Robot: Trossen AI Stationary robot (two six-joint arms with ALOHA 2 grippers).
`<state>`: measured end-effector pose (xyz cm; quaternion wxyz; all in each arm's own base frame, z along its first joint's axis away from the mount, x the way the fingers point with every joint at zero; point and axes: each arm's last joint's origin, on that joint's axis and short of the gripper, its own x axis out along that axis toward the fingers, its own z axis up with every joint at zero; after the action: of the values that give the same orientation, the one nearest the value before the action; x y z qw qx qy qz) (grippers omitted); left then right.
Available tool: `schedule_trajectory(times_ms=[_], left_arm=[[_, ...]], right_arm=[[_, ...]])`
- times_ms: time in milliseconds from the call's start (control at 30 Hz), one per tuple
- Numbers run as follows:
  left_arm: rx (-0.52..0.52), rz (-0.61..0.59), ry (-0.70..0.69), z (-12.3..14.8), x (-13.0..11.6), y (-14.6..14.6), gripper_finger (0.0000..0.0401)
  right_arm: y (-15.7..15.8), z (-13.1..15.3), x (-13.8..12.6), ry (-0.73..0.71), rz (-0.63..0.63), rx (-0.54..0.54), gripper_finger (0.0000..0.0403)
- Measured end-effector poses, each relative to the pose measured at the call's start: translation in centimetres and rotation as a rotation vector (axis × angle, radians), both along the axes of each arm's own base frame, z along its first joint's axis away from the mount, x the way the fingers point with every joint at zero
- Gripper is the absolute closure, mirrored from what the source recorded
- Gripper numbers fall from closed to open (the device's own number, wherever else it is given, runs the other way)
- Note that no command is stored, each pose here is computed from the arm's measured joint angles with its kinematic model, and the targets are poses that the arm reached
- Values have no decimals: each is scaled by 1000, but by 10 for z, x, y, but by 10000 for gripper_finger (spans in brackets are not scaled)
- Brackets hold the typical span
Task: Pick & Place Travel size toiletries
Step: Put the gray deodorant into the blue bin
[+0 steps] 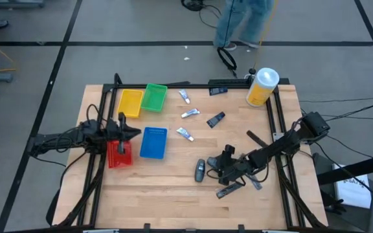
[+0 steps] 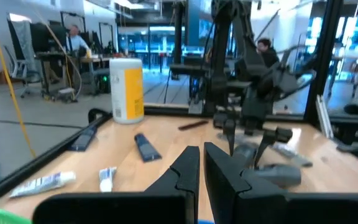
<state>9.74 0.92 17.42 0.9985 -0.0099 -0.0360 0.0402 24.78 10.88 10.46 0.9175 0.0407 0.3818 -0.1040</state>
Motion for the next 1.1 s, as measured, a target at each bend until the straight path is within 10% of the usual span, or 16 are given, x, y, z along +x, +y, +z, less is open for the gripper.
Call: schedule_trajectory(times_ms=[367, 667, 1100], left_arm=[[-114, 42, -88, 7, -1, 2, 375], [-106, -51, -193, 20, 5, -6, 375], [-163, 101, 115, 24, 70, -19, 342]], right_arm=[[-4, 9, -15, 88, -23, 83, 153], [-11, 11, -4, -113, 52, 81, 209], [-55, 54, 43, -370, 89, -227, 206]])
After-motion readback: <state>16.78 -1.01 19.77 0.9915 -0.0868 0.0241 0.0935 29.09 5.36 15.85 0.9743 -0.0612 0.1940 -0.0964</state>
